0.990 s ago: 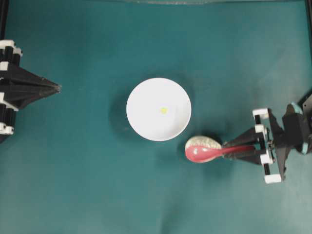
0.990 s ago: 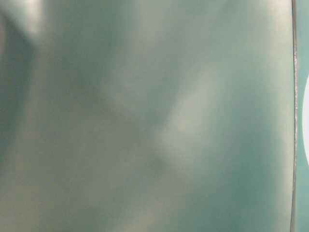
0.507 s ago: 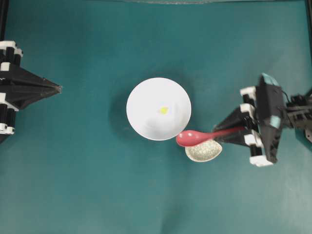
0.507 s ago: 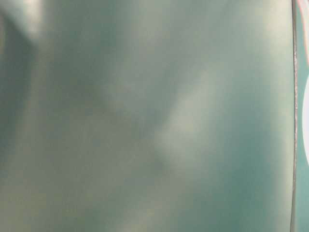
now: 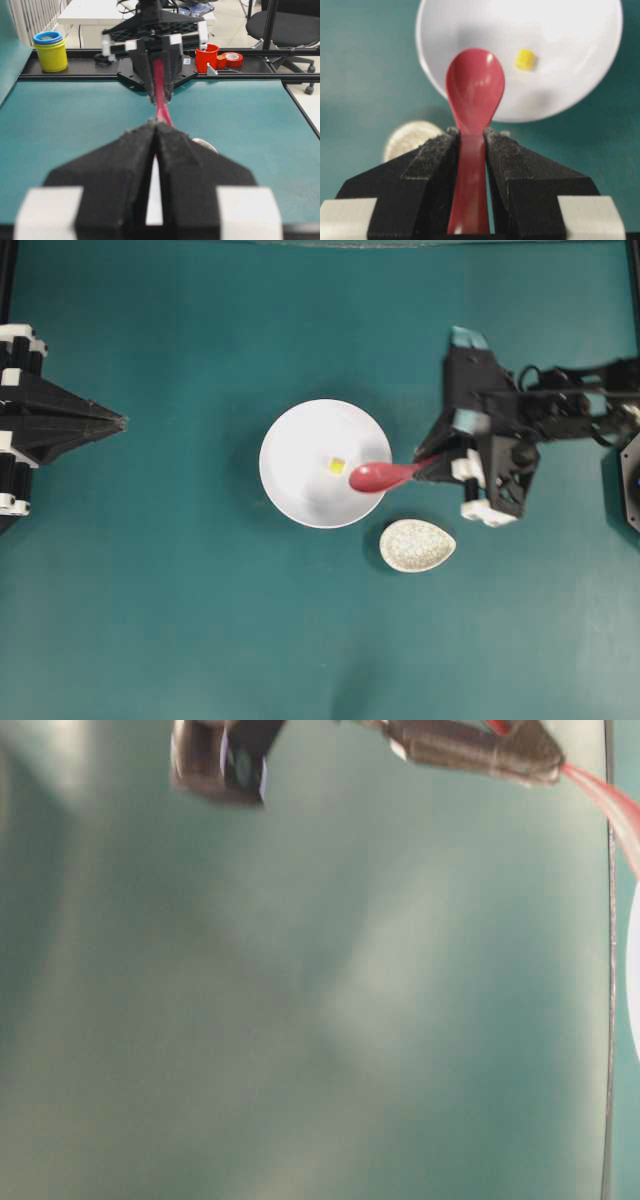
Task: Scoop the yellow hexagonal prism block from the bowl with a spoon using the right arm.
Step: 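Lower the spoon bowl into the white bowl beside the yellow block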
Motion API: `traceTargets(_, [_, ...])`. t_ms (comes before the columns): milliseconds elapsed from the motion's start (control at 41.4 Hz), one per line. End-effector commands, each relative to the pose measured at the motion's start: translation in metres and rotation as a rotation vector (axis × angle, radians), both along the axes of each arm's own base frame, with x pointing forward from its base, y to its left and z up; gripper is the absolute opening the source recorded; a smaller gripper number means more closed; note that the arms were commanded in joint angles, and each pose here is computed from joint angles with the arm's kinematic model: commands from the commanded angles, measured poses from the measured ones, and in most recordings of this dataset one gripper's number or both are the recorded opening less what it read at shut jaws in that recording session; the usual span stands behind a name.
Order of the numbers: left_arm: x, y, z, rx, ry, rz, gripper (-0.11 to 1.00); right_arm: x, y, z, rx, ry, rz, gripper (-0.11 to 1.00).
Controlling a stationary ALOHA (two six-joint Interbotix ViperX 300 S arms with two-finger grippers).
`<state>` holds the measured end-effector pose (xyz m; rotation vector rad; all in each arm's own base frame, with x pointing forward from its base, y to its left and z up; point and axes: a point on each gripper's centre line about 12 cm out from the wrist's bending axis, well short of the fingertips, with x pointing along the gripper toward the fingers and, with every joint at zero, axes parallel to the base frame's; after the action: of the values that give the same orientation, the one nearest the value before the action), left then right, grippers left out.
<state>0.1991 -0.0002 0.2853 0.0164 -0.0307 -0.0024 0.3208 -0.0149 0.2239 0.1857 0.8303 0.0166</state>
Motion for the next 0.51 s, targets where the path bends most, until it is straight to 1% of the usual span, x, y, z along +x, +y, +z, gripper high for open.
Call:
traceTargets(0, [0.002,0.0,0.006,0.006,-0.015,0.001,0.0,0.012,-0.005,0.014,0.003,0.036,0.016,0.24])
traceTargets(217, [0.002,0.0,0.006,0.006,-0.012,0.001,0.0,0.036,-0.011,0.008,0.007,0.22,0.077,0.24])
traceTargets(338, [0.002,0.0,0.005,0.008,-0.011,0.001,0.0,0.046,-0.014,0.008,0.009,0.288,0.08,0.24])
traceTargets(483, [0.002,0.0,0.006,0.008,-0.012,0.001,0.0,0.052,-0.019,0.008,-0.02,0.333,0.058,0.24])
